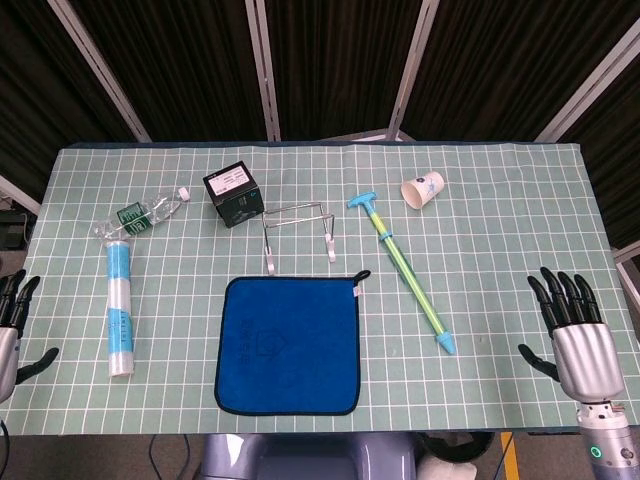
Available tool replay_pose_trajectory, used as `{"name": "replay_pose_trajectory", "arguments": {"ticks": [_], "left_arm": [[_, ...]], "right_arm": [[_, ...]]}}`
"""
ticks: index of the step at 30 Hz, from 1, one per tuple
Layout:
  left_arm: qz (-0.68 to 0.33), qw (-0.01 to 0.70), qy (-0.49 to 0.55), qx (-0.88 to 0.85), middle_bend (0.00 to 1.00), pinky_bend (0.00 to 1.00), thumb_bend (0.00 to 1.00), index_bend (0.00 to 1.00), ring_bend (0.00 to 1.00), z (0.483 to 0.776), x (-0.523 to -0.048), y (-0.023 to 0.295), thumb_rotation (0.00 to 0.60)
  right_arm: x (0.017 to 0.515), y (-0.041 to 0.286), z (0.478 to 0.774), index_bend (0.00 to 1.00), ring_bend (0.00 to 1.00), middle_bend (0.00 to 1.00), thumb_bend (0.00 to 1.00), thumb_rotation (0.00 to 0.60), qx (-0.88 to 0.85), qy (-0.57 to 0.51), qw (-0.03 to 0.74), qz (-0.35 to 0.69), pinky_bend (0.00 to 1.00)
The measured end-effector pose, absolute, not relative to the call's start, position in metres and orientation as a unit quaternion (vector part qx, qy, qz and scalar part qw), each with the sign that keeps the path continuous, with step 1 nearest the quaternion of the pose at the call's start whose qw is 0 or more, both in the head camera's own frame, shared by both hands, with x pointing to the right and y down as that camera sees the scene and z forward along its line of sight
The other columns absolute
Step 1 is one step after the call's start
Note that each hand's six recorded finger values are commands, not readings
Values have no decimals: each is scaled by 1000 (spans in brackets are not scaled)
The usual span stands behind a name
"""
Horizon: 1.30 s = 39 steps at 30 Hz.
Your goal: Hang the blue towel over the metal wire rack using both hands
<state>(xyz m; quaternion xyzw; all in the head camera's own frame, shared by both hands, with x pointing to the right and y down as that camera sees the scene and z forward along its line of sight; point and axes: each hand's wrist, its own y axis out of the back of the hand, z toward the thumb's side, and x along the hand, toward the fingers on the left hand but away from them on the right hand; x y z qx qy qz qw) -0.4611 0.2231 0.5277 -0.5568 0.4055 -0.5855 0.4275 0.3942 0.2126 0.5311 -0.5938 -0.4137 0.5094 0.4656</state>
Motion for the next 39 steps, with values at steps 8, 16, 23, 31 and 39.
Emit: {"name": "replay_pose_trajectory", "arguments": {"ticks": [8, 16, 23, 31, 39], "left_arm": [[-585, 424, 404, -560, 0, 0, 56, 0, 0, 530, -460, 224, 600], [-586, 426, 392, -567, 0, 0, 55, 0, 0, 540, -451, 219, 600], [-597, 425, 387, -560, 0, 0, 56, 0, 0, 549, -450, 215, 600], [-619, 419, 376, -548, 0, 0, 54, 0, 0, 562, -453, 214, 600], [-624, 414, 377, -545, 0, 0, 55, 0, 0, 565, -457, 213, 600]], "right_arm": [[390, 213, 537, 21, 0, 0, 0, 600, -609, -406, 455, 507, 0], [327, 197, 584, 21, 0, 0, 0, 600, -717, -294, 452, 442, 0], [251, 171, 631, 20, 0, 0, 0, 600, -785, -176, 475, 356, 0], [191, 162, 677, 43, 0, 0, 23, 600, -796, -80, 508, 318, 0], [174, 170, 695, 69, 0, 0, 47, 600, -788, -40, 535, 300, 0]]}}
